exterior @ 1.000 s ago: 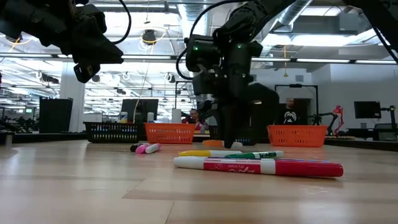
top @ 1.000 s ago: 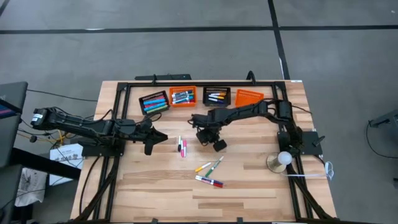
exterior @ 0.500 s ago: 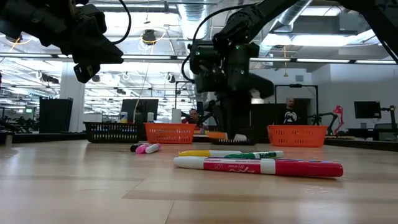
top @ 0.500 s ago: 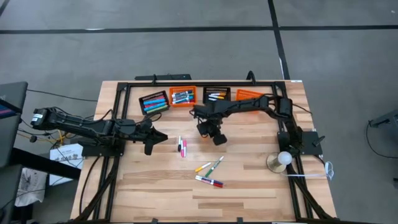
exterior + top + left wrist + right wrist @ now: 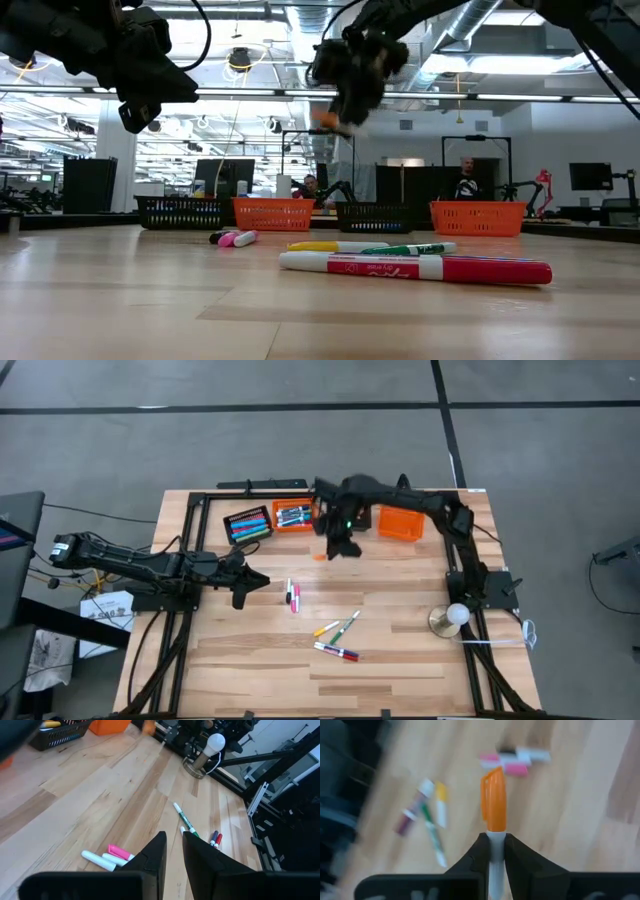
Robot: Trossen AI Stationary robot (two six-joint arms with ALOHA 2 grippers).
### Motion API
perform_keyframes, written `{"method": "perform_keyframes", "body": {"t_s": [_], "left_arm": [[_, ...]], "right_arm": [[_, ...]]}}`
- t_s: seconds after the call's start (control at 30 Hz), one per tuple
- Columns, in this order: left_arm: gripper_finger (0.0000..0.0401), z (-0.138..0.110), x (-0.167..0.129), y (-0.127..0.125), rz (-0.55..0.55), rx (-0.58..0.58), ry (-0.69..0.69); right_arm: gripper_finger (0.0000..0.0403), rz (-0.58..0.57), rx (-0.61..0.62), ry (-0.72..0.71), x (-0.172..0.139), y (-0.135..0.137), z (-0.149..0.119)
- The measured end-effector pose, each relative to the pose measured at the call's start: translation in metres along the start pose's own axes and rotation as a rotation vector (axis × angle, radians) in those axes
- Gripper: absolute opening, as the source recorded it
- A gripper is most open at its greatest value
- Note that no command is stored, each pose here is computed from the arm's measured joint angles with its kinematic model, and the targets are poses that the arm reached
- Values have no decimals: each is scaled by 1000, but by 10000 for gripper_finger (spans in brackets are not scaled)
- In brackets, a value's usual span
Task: Pick & Place Markers
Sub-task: Put the orange mini highlighter into the right black bin
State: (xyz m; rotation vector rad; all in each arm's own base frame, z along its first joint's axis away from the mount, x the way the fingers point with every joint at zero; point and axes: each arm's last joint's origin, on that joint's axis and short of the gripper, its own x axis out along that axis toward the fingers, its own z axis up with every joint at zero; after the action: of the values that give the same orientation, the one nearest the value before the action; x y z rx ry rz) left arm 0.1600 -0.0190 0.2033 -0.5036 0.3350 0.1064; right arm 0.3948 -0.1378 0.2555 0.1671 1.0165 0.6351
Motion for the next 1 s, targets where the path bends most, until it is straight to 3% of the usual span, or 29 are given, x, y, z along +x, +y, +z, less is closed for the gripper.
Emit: {"method": "perform_keyframes", "body": {"t_s": [0.23,0.43,0.57,0.87,1.0], "left_arm": [[62,0,0,0,0,0,0],[62,0,0,0,0,0,0],[62,0,0,0,0,0,0],[62,0,0,0,0,0,-1],[62,5,0,-1,16,-8,-77]], "right_arm": [[32,285,86,-380,-62,-10,2],[28,498,42,-630,-94,-19,6],[31,513,-13,-672,-101,-25,9],[30,512,5,-665,-101,-25,8],[33,493,-1,-659,-100,-25,9]]}}
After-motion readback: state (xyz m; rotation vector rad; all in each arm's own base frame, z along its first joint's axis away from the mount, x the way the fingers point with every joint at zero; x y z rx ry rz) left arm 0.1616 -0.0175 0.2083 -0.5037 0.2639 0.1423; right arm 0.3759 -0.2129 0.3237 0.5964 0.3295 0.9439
